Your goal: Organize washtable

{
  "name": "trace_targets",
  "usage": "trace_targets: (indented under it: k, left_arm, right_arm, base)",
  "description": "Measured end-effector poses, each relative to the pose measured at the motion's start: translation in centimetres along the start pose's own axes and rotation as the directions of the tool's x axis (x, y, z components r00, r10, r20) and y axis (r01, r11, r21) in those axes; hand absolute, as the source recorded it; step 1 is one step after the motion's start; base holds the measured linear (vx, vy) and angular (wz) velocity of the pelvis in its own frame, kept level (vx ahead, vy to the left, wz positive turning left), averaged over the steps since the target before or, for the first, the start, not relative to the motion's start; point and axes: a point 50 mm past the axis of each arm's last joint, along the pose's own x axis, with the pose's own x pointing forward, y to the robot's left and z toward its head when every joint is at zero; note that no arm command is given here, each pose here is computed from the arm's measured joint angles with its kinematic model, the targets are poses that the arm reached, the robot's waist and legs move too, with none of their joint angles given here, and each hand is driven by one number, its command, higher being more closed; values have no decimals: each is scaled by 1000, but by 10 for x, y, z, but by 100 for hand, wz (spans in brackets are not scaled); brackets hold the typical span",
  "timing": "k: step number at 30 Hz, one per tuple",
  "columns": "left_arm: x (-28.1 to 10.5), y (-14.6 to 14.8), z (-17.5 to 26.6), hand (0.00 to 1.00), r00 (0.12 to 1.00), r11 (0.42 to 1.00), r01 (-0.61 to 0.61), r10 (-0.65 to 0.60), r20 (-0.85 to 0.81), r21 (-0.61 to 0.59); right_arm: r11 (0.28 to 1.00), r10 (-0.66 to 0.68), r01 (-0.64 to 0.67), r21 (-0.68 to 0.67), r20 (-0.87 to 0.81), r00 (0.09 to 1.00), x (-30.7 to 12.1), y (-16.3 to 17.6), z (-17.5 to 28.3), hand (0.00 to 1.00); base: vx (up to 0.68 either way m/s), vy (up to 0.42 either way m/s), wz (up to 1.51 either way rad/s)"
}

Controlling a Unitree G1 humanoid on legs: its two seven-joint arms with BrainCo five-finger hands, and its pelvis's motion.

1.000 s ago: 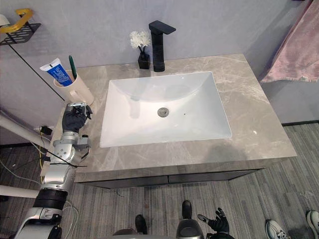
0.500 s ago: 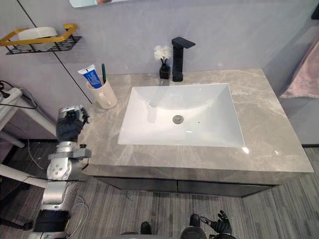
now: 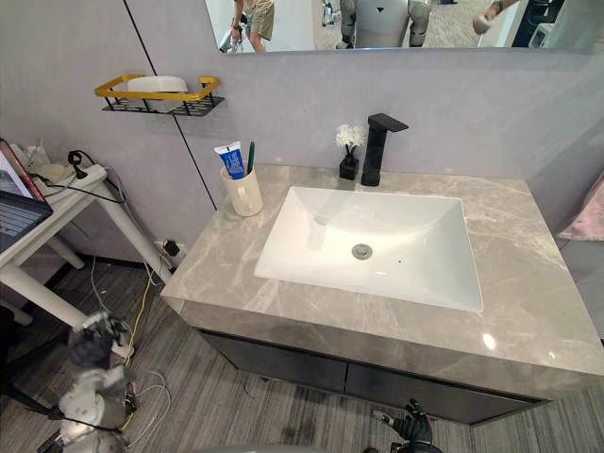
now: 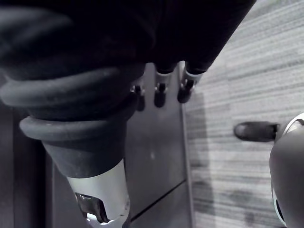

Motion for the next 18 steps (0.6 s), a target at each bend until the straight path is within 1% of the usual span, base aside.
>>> trace_targets:
  k: [3, 5, 6, 7, 8, 10, 12, 13, 15, 18]
  left_arm:
    - [-15, 2, -37, 0, 987, 1000, -15, 15, -160, -1]
    - [-27, 2, -66, 0, 956, 1000, -14, 18, -292, 14]
    - [-38, 3, -86, 0, 922, 999, -9, 21, -386, 32]
    - [-43, 3, -95, 0, 905, 999, 2, 17, -425, 44]
    - [-53, 2, -111, 0, 866, 996, 36, 10, -500, 81]
    - [-66, 0, -129, 0, 812, 991, 74, 6, -584, 112]
    - [-85, -6, -148, 0, 734, 976, 158, -16, -679, 148]
    - [-89, -8, -151, 0, 721, 974, 174, -25, -693, 146]
    - [-86, -9, -152, 0, 717, 953, 242, -48, -695, 184]
    - [-82, -14, -153, 0, 711, 932, 294, -63, -700, 214]
  right_arm:
    - [1000, 1, -1, 8, -1, 1000, 0, 1, 0, 0]
    - [1000, 0, 0, 10, -4, 1000, -1, 1, -1, 0]
    - [1000, 0, 0, 15, -5, 1000, -1, 1, -2, 0]
    - [1000, 1, -1, 19, -7, 1000, -1, 2, -2, 0]
    - [1000, 2, -1, 29, -16, 1000, -1, 3, -5, 0]
    - [1000, 4, -3, 29, -46, 999, -1, 4, -12, 0]
    - [999, 1, 3, 46, -83, 997, -2, 5, -20, 0]
    - [999, 0, 5, 52, -86, 996, -2, 4, -20, 0]
    - [998, -10, 15, 60, -87, 996, -1, 3, -22, 0]
    - [998, -9, 14, 59, -86, 996, 0, 4, -21, 0]
  base:
    - [16, 1, 3]
    - [15, 3, 1]
    - [34, 7, 0]
    - [59, 9, -1]
    - [43, 5, -1]
    - [43, 4, -1]
    - [41, 7, -2]
    - [9, 14, -4]
    - [-3, 17, -3]
    - [-12, 13, -9]
